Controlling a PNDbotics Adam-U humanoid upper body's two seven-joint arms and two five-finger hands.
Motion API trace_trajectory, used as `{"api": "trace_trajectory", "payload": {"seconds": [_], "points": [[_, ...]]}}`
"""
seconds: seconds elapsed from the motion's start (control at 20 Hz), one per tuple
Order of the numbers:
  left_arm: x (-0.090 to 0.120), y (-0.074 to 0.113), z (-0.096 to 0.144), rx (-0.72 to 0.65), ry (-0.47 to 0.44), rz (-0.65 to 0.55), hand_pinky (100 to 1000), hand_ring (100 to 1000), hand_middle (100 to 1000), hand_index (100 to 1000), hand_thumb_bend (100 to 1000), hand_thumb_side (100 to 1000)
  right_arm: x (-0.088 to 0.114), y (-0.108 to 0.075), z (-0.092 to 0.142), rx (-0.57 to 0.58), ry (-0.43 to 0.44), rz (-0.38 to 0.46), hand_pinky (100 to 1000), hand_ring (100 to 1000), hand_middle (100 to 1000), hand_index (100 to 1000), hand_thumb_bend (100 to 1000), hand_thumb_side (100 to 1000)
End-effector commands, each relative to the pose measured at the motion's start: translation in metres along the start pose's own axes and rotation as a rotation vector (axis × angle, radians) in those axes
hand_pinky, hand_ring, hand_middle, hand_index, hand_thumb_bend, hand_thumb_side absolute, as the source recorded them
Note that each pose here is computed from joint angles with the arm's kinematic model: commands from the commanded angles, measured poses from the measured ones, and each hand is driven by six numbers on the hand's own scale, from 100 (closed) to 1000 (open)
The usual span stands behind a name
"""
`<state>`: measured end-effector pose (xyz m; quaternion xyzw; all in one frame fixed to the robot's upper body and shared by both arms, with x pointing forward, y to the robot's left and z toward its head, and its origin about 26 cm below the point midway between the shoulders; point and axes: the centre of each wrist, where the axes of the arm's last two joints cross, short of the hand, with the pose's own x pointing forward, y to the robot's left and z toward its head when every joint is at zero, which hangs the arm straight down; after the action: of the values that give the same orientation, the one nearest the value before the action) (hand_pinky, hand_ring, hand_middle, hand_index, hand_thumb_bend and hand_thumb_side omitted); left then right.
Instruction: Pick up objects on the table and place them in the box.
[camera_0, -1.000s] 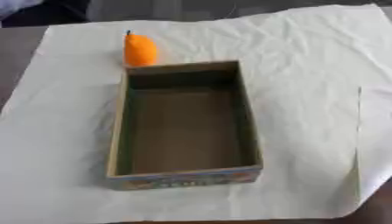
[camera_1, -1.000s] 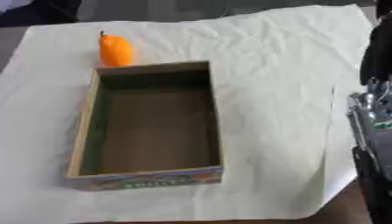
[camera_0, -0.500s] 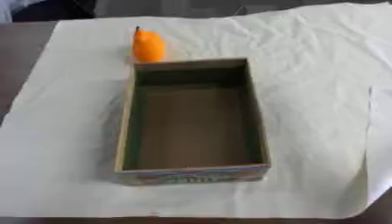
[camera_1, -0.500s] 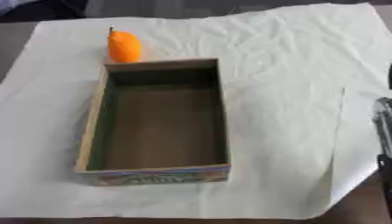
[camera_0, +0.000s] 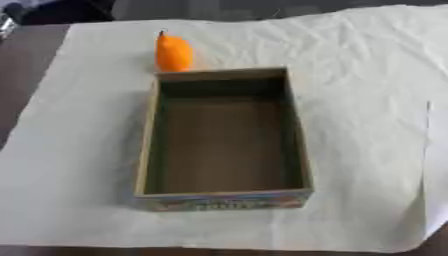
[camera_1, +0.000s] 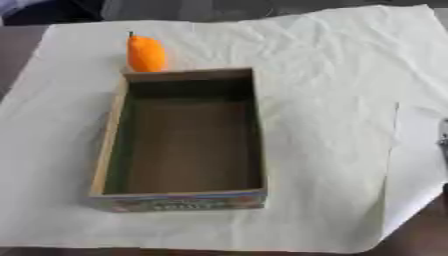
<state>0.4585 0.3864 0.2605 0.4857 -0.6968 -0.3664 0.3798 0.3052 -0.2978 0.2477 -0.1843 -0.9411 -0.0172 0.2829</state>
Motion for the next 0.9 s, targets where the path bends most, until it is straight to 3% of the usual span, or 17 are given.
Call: {"api": "trace_trajectory", "payload": {"seconds": [0.05, 0.4, 0.9], "points": [[0.005, -0.001, -0.01, -0.014, -0.023, -0.029, 407, 563, 714, 888, 417, 845, 0.008, 0.0, -0.005, 0.01, -0.032, -0.011, 843, 1000, 556, 830, 100, 1000], [0.022, -0.021, -0.021, -0.081, -0.083, -0.07, 437, 602, 738, 893, 474, 870, 0.009, 0.002, -0.006, 0.022, -0.032, -0.018, 846, 1000, 555, 831, 100, 1000], [0.04, -0.028, -0.035, -0.117, -0.114, -0.037, 444, 617, 745, 831, 506, 907, 0.01, 0.004, -0.007, 0.042, -0.023, -0.022, 852, 1000, 553, 833, 100, 1000]]}}
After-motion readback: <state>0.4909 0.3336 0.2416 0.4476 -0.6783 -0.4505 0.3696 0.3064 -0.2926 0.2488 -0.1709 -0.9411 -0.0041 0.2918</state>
